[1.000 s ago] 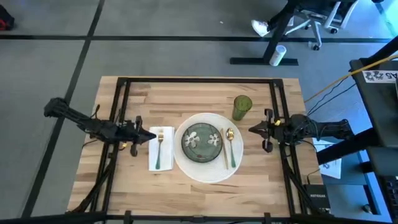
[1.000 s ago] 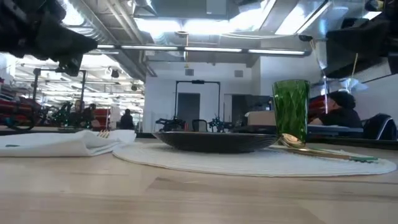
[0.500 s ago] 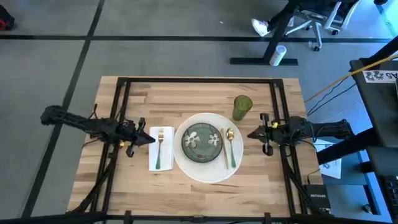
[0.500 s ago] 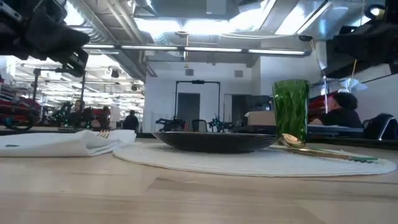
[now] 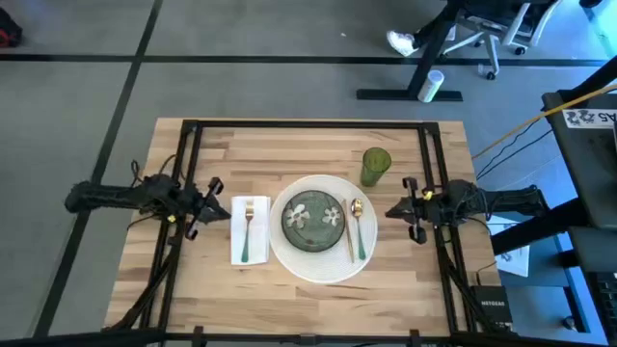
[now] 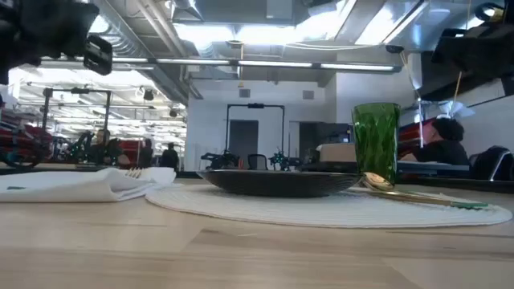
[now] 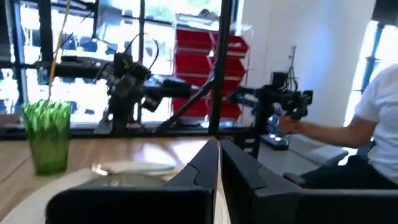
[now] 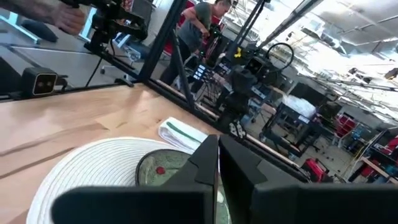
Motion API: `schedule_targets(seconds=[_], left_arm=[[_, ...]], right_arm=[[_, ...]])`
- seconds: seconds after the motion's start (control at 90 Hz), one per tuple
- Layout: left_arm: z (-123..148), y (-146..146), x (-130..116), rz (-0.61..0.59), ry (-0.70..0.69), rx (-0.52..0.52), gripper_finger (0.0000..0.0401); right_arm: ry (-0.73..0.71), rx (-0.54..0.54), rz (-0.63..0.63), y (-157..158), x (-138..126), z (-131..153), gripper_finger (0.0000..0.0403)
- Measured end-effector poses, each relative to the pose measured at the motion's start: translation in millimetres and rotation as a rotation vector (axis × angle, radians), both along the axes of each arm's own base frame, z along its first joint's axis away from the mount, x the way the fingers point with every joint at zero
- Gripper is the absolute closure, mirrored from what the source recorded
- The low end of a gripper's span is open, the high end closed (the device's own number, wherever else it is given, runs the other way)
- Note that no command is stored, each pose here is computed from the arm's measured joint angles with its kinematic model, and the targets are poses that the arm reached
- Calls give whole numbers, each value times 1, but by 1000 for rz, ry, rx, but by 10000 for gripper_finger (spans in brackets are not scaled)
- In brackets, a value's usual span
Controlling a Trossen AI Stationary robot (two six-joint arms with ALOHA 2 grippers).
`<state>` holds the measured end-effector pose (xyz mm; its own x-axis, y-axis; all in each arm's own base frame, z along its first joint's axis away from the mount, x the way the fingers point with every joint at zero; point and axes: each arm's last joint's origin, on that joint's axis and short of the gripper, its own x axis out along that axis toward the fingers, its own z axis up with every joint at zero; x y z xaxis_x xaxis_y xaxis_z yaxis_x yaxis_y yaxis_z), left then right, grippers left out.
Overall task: Set table place
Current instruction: Return to Home Position
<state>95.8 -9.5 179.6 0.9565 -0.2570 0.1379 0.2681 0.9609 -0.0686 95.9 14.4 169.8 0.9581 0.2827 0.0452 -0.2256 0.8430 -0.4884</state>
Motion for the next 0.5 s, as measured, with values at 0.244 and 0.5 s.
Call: schedule_targets(seconds=[0.244,0.5], left_arm=[[-2,7,1,195,15,30,401],[-2,7,1,198,9,42,401]], right_arm=[[-6,-43,-29,-1,0,-1,402],[37,154,-140,-4,1,0,402]])
